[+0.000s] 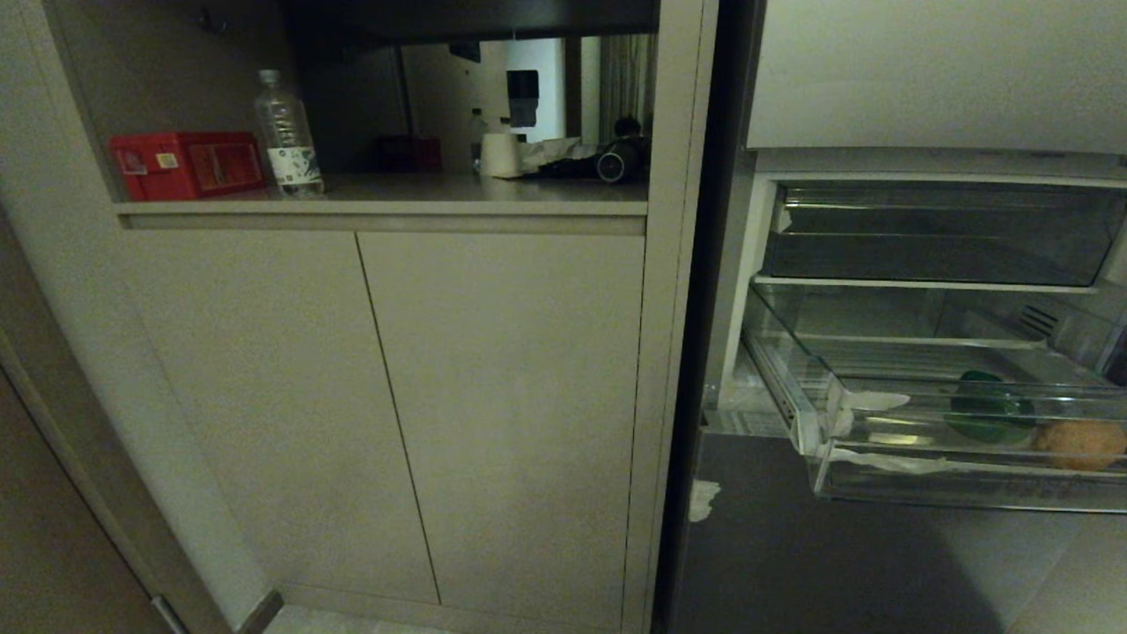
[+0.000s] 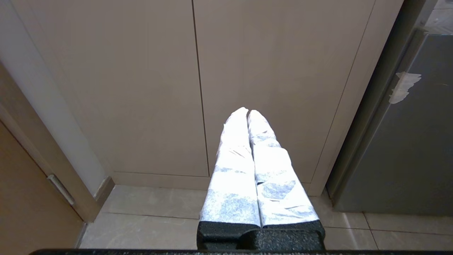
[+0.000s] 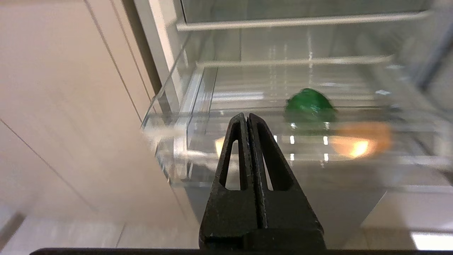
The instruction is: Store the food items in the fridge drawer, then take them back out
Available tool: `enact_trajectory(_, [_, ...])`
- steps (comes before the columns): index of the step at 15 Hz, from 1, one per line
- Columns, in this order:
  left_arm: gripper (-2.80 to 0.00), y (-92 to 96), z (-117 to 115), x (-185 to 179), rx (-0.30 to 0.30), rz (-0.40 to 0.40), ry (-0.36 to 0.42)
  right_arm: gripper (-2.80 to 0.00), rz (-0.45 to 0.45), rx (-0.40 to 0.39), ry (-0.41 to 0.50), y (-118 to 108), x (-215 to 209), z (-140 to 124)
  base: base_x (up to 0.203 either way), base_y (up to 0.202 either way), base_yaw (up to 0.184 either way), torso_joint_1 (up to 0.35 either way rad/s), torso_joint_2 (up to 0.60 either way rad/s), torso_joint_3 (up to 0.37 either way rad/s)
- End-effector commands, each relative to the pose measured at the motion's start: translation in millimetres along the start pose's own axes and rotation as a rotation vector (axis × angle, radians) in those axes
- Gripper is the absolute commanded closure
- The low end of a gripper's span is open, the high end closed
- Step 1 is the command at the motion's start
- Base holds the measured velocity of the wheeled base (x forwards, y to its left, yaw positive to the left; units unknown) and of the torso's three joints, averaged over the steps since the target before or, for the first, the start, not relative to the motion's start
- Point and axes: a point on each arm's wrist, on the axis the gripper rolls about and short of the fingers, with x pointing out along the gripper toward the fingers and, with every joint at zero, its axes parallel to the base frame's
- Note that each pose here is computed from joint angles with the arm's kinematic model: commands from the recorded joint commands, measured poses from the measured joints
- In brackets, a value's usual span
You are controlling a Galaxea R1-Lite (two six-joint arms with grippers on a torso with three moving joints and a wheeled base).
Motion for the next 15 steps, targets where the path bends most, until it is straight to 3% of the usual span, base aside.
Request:
enact_trajectory(1, [0.00,0.0,0.0,0.0,0.000,0.000,0.001,0.00,0.016,0.014,-0.183,-9.3,-71.4,-23.2,0.000,0.000,0.000,0.000,0.00,0.000])
enact_trajectory(5, [0.00,0.0,-0.1,0.0,-0.002,0.000,0.002,0.00,0.008,-0.033,-0.323,-21.1,-126.5,-87.5,0.000,0.000,0.000,0.000,0.00,0.000])
enact_trajectory(6, [0.00,0.0,-0.1,0.0,0.000,0.000,0.001,0.00,0.006,-0.063,-0.317,-22.5,-127.2,-105.7,0.000,0.000,0.000,0.000,0.00,0.000])
enact_trajectory(10, [0.00,0.0,0.0,0.0,-0.002,0.000,0.001,0.00,0.003,-0.195,-0.130,-27.8,-94.0,-189.3,0.000,0.000,0.000,0.000,0.00,0.000])
enact_trajectory(13, [0.00,0.0,0.0,0.0,0.000,0.000,0.001,0.00,0.042,-0.227,-0.216,-27.7,-80.3,-207.3,0.000,0.000,0.000,0.000,0.00,0.000])
enact_trajectory(15, [0.00,0.0,0.1,0.0,0.000,0.000,0.000,0.00,0.115,-0.222,-0.185,-26.6,-78.5,-213.3,0.000,0.000,0.000,0.000,0.00,0.000])
